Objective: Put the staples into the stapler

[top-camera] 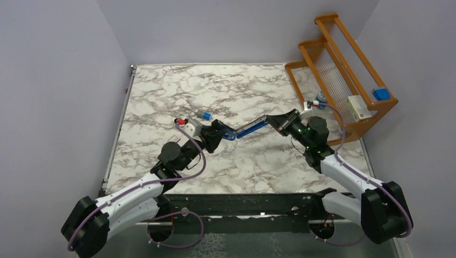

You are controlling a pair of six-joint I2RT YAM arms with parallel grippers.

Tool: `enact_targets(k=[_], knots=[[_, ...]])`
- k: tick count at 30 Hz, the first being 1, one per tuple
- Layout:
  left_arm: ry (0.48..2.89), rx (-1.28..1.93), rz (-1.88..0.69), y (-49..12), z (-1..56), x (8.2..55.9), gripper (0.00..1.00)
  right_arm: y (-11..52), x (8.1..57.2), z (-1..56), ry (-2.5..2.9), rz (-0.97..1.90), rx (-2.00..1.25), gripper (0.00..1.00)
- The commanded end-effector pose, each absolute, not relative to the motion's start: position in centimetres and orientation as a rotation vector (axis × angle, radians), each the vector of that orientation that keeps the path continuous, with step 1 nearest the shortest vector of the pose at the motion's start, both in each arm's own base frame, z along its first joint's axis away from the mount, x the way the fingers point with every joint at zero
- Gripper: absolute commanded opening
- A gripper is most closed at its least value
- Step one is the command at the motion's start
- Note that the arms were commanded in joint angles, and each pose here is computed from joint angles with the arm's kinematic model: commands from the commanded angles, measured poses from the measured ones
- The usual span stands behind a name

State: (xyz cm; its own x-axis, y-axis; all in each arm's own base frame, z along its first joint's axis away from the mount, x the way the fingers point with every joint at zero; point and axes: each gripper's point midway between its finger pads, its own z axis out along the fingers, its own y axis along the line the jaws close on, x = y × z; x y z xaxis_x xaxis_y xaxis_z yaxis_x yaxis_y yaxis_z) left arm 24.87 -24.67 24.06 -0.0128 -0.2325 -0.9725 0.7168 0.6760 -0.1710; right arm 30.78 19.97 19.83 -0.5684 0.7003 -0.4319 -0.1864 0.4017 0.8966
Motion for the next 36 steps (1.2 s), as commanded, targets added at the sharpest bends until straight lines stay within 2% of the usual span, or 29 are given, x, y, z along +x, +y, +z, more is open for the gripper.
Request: enact_targets(k=[1,4,12,16,20,24,31,33,36], knots=[[1.301,0.039,-0.625,-17.1,26.3,27.4,0.1,17.8,32.6,24.2,1.678,1.214,0.475,0.01],[1.303,0.015,-0.661,-16.7,25.5,26.5,0.13,17.4,33.0,27.6,1.618,1.201,0.451,0.01],[1.275,0.04,-0.618,-15.7,25.9,25.7,0.48,16.2,33.3,33.8,1.51,1.148,0.392,0.01],[1.26,0.065,-0.581,-15.3,26.5,25.6,0.59,16.2,33.1,35.3,1.49,1.146,0.36,0.01],[1.235,0.207,-0.565,-16.8,27.7,25.3,0.62,16.5,32.8,35.7,1.503,1.148,0.329,0.01],[1.218,0.445,-0.605,-20.5,28.3,25.0,0.62,17.3,32.1,35.6,1.518,1.194,0.288,0.01],[1.159,0.786,-0.73,-26.6,28.7,24.4,0.69,17.7,30.4,34.7,1.533,1.248,0.261,0.01],[1.146,0.859,-0.748,-27.7,28.3,24.3,0.75,17.8,29.9,34.5,1.53,1.27,0.258,0.01],[1.136,0.954,-0.772,-28.9,27.1,23.9,0.75,17.9,29.2,34.5,1.529,1.299,0.26,0.01]])
